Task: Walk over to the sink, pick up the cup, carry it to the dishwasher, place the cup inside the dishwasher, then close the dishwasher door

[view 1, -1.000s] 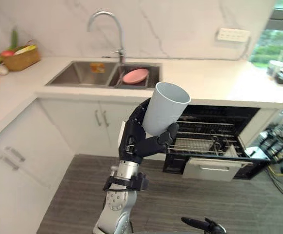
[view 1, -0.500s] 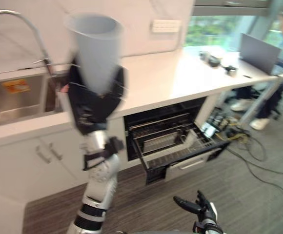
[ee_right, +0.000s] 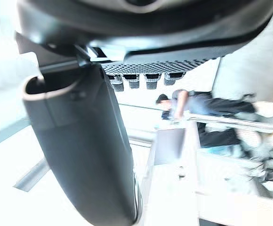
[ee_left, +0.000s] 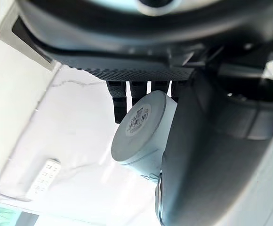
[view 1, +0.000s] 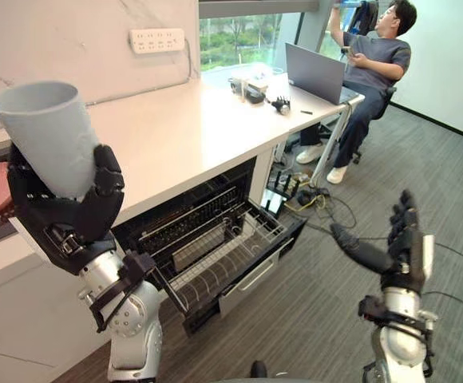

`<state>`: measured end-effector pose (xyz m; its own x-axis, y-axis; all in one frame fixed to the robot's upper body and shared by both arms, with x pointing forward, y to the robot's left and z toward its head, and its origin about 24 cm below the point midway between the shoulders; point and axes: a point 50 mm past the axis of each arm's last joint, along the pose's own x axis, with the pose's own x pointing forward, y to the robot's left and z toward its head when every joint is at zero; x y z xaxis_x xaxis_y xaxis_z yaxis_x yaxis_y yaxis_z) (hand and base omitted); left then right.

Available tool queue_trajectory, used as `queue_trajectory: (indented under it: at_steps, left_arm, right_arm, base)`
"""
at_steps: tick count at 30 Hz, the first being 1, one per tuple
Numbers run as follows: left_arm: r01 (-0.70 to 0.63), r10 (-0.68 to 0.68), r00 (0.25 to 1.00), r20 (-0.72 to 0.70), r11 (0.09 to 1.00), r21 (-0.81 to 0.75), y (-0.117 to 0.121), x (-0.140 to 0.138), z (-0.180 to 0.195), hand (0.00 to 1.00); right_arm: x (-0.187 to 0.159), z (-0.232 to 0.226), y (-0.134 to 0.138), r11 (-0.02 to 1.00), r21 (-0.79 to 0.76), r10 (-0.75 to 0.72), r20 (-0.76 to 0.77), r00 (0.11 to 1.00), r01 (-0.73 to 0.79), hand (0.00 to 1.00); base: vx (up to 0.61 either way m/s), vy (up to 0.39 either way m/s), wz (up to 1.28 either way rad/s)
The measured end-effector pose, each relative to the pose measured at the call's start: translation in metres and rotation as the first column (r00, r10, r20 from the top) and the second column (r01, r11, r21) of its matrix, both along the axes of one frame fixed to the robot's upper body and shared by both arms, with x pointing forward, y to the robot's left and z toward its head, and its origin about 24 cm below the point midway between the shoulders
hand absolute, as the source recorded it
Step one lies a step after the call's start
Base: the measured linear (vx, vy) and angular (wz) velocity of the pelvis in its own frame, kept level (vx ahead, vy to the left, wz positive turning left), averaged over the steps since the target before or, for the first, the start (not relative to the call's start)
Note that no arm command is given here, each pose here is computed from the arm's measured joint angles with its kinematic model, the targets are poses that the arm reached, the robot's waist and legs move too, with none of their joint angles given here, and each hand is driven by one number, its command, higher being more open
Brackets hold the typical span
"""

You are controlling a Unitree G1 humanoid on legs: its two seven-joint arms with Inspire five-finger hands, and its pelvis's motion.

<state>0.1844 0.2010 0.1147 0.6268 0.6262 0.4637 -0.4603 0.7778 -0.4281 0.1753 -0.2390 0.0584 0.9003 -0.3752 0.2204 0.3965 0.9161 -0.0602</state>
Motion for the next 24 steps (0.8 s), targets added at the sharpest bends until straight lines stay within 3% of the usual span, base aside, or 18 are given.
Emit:
queue_trajectory:
  at_steps: [8, 14, 18, 24]
  left_arm:
    - [0.082, -0.088, 0.994, 0.058, 0.992, 0.1, -0.01, -0.008, 0.01, 0.0]
    - [0.122, -0.141, 0.985, 0.096, 0.976, 0.182, -0.026, 0.003, 0.021, 0.0]
    - [0.144, -0.175, 0.975, 0.133, 0.966, 0.215, -0.028, 0.009, 0.029, 0.0]
    - [0.282, -0.277, 0.959, -0.054, 0.924, 0.259, -0.037, 0.025, 0.004, 0.0]
  right_arm:
    - [0.002, 0.014, -0.007, 0.993, 0.051, 0.107, 0.07, 0.992, -0.11, 1.0]
    - [0.022, 0.046, 0.004, 0.98, 0.036, 0.185, 0.23, 0.955, -0.198, 1.0]
    - [0.017, 0.061, 0.007, 0.951, 0.135, 0.209, 0.384, 0.9, -0.279, 1.0]
    - [0.017, 0.072, 0.034, 0.86, 0.173, 0.342, 0.504, 0.793, -0.48, 1.0]
  base:
    - [0.08, 0.099, -0.06]
    - [0.04, 0.014, -0.08]
    - [0.0, 0.017, -0.06]
    - [-0.02, 0.001, -0.05]
